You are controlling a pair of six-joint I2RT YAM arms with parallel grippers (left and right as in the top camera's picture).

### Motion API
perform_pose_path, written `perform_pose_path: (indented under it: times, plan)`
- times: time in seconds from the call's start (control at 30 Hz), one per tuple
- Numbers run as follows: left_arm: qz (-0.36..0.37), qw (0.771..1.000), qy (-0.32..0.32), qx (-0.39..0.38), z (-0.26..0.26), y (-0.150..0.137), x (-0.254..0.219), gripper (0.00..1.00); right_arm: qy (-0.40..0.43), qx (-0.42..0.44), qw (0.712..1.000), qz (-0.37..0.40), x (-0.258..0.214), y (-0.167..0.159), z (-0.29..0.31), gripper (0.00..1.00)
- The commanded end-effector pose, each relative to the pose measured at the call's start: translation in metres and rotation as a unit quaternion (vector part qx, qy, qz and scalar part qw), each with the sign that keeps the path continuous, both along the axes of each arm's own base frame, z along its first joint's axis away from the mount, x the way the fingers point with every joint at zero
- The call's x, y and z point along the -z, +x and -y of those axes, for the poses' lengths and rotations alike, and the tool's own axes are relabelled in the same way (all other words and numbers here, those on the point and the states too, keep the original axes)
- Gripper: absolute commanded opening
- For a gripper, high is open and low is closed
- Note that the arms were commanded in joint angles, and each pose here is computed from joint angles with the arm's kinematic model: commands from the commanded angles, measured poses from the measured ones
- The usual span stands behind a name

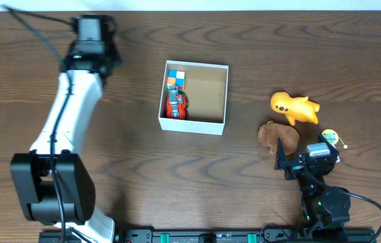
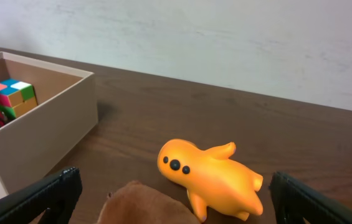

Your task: Pack container

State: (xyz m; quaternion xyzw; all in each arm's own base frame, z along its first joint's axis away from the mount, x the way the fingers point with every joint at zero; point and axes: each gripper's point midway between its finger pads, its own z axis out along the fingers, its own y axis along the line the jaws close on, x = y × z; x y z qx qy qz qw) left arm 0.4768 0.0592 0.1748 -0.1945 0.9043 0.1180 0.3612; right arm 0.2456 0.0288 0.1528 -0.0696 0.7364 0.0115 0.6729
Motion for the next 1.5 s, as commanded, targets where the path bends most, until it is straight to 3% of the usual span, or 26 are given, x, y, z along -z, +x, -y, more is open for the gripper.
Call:
perform_pose_path:
  times: [0.0, 0.27, 1.47]
  plan:
    - [0.011, 0.999, 0.005, -0.034, -0.028, -0.003, -0.01, 0.96, 0.007, 0.003, 1.0, -0.003, 0.002, 0.0, 0.001, 0.99]
    - [0.01, 0.998, 0.005, -0.065, -0.057, -0.009, -0.009, 0.98, 0.007, 0.003, 1.0, -0.003, 0.002, 0.0, 0.001, 0.99]
    - [0.01, 0.998, 0.005, -0.065, -0.057, -0.009, -0.009, 0.98, 0.007, 0.003, 1.0, -0.003, 0.002, 0.0, 0.001, 0.99]
